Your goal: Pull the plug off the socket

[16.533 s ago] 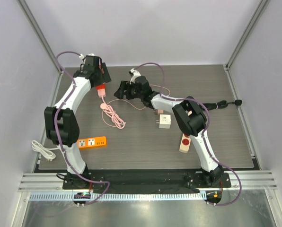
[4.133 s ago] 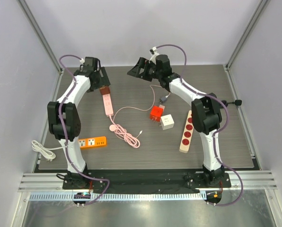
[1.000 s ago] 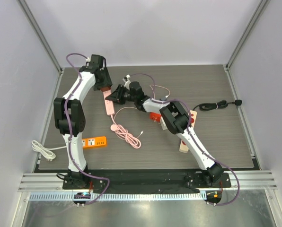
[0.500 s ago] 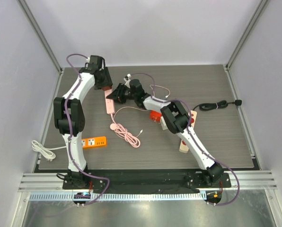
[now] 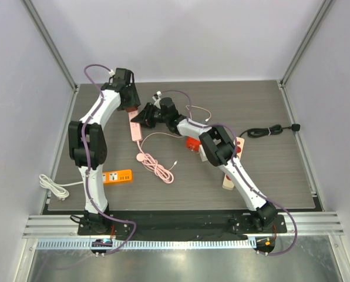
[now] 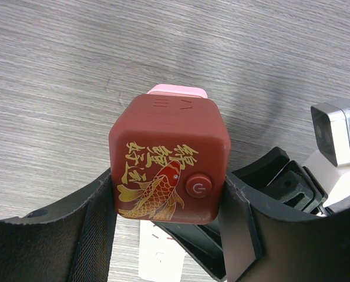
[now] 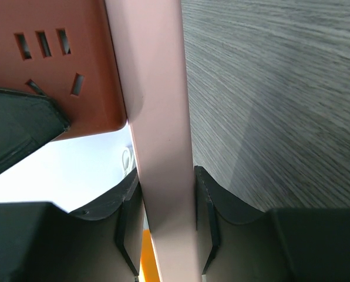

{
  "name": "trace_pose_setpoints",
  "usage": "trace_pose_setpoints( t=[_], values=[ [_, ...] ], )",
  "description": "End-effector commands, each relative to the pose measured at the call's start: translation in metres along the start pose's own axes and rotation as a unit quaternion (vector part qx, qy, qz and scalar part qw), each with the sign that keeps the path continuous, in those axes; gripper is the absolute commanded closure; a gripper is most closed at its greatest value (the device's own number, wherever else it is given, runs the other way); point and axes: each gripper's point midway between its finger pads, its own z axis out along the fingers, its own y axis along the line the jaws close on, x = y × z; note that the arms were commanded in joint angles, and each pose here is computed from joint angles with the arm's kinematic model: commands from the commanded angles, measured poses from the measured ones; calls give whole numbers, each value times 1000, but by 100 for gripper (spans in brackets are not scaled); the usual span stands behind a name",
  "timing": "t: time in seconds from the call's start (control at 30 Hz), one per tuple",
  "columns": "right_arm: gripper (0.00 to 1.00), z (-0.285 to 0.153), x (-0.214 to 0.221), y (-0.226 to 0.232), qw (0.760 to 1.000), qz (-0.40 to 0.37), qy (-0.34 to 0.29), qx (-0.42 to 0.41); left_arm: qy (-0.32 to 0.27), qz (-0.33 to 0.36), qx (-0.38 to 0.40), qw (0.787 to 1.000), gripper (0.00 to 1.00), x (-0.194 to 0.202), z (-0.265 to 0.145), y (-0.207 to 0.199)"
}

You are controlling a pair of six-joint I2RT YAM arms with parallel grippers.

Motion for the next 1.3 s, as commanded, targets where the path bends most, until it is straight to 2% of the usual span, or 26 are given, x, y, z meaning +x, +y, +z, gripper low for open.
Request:
trace_pose_setpoints(
  t=[0.0, 0.07, 0.17, 0.23, 0.27, 0.37, 0.43, 0.53, 0.6, 0.67, 0.8, 0.9, 0.93, 1.03, 1.17, 1.2, 1.27],
  values=[
    [99, -10, -31, -87, 985, 76, -79, 131, 9, -10, 67, 998, 100, -8, -41, -30],
    [99, -10, -31, -86, 985, 76, -80, 131, 22, -37, 112, 993, 100, -6, -42, -38],
    [99, -10, -31, -88, 985, 77, -82, 133, 24, -47, 122, 991, 100, -6, -46, -38],
    [99, -10, -31, -90, 984, 78, -82, 135, 9, -37, 91, 995, 100, -10, -49, -28],
    [99, -10, -32, -89, 984, 78, -82, 135, -8, -25, 28, 999, 100, -12, -51, -11],
    [99, -10, -32, -92, 984, 78, -84, 140, -36, 17, -49, 998, 100, -20, -63, 6],
    [99, -10, -33, -91, 983, 78, -86, 141, -42, 26, -59, 997, 100, -25, -69, 7],
    [99, -10, -33, -93, 983, 78, -86, 143, -30, 26, -19, 999, 100, -21, -70, -4],
    [99, -10, -32, -95, 983, 78, -85, 145, -18, 12, 72, 997, 100, -19, -72, -34],
    [99, -10, -32, -96, 982, 78, -85, 148, -1, -19, 122, 992, 100, -14, -71, -47],
    [99, -10, -32, -97, 982, 77, -86, 151, 8, -27, 138, 990, 100, -12, -74, -51],
    [99, -9, -34, -97, 981, 77, -88, 153, -33, 1, 38, 999, 100, -22, -80, -22],
    [99, -9, -33, -98, 981, 77, -88, 153, -57, 20, -24, 998, 100, -27, -83, -10],
    [99, -9, -34, -97, 981, 79, -88, 154, -69, 64, -63, 994, 100, -27, -92, -6],
    [99, -9, -32, -101, 980, 83, -86, 158, -53, 39, 47, 997, 100, -25, -91, -36],
    [99, -9, -32, -101, 980, 83, -86, 158, -31, 34, 91, 995, 100, -15, -90, -48],
    [99, -9, -31, -101, 980, 87, -85, 158, -34, 0, 117, 993, 100, -22, -89, -50]
  ],
)
